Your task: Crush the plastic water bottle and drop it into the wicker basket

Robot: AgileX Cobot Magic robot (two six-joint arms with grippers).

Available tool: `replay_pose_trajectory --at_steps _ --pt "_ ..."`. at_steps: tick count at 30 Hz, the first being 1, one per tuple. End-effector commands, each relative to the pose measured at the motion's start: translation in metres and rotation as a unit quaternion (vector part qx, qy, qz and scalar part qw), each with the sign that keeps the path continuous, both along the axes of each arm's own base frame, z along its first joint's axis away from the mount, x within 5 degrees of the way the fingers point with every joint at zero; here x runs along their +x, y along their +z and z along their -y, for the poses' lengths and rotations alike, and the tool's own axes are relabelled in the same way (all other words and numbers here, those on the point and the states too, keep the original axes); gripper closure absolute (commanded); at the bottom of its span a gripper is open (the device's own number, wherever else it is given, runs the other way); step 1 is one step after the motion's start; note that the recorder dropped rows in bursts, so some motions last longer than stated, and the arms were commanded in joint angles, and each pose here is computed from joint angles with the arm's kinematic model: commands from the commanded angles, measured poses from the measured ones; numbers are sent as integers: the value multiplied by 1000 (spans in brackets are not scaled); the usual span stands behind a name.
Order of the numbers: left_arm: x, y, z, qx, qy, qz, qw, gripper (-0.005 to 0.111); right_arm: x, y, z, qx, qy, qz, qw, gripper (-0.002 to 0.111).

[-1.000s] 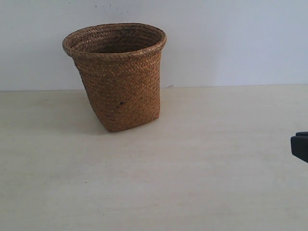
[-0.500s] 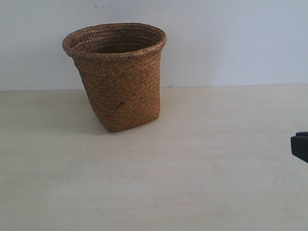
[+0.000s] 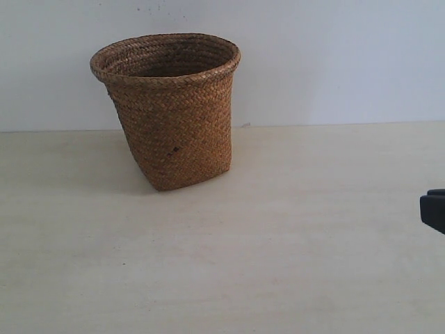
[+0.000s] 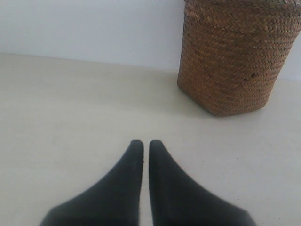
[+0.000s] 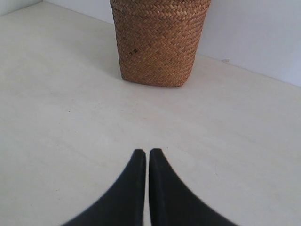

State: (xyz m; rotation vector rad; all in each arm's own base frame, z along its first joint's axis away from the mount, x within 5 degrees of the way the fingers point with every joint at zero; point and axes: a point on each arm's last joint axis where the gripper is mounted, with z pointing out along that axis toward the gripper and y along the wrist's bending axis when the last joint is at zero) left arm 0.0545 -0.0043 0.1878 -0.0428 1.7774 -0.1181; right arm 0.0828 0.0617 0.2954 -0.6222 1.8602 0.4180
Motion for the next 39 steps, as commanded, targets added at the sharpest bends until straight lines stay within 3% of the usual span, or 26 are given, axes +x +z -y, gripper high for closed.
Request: replay_pose_trajectory --at_steps 1,11,21,26,33,39 --pt "0 -1 0 2 1 -1 1000 103 0 1 0 3 -1 9 1000 108" --pt "0 -1 0 2 1 -1 1000 103 -8 7 6 17 0 33 999 108" --pt "0 -1 0 2 1 -1 1000 103 -70 29 55 121 -9 208 971 108" --pt "0 -1 0 2 1 1 1000 103 -73 28 59 64 -69 256 962 108" --pt "0 -1 0 2 1 1 1000 103 -59 5 59 -18 -206 251 946 108" --pt "0 -1 0 2 1 1 1000 103 -41 -31 61 2 -281 242 929 108"
